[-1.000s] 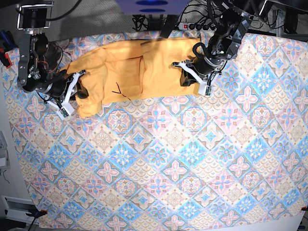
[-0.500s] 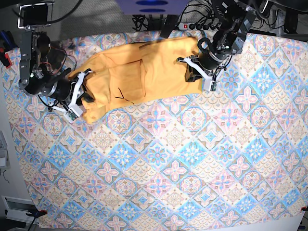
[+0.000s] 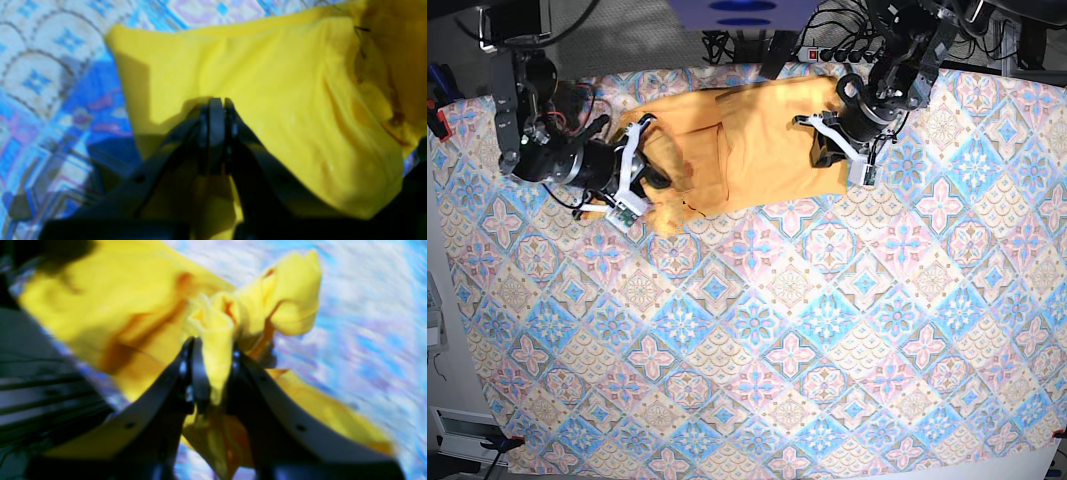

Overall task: Fold the T-shirt properly
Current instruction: 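Lift the shirt end with the right gripper and fold it toward the left gripper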

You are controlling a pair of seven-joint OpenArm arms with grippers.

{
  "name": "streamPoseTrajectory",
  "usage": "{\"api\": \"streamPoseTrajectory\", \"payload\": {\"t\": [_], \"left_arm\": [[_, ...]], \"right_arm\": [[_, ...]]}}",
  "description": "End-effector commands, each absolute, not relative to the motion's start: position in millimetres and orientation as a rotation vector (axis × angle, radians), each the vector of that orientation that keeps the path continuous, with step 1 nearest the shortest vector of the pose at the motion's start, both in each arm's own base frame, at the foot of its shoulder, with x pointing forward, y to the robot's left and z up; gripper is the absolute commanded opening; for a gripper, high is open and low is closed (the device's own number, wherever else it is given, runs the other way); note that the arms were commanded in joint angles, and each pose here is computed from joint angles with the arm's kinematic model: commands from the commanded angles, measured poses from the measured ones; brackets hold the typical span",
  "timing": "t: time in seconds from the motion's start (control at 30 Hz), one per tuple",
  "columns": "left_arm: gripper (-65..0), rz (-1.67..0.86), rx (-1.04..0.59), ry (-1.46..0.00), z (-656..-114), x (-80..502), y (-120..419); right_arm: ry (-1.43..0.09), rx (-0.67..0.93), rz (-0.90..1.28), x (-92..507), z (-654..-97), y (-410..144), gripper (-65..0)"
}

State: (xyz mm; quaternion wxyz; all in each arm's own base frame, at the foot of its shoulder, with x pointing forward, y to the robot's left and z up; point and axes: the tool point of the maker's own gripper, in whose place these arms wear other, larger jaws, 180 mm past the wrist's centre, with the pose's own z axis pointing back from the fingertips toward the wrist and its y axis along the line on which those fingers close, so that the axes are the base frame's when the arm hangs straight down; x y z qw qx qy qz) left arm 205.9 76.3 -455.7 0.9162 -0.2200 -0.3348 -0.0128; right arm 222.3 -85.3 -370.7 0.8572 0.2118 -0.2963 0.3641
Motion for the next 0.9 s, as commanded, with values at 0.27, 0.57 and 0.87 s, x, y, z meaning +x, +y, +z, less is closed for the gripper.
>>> {"api": "streamPoseTrajectory", "payload": {"t": [0.27,0.57,0.87], "left_arm": [[-65.0,-0.013,-0.446,-0.681,-464,204,80],[-65.0,-0.052,-0.472,-0.73,-438,204,76],[-65.0,-0.045,-0.455,-0.704,-448,199,82]], "right_arm": [[-0.704,0.619,0.826,221,-350,-11,-64.8],[-0.764,0.688,0.807,230,-334,20,-64.8],[-0.807,0.717,0.828,244,-320,38,-64.8]]}}
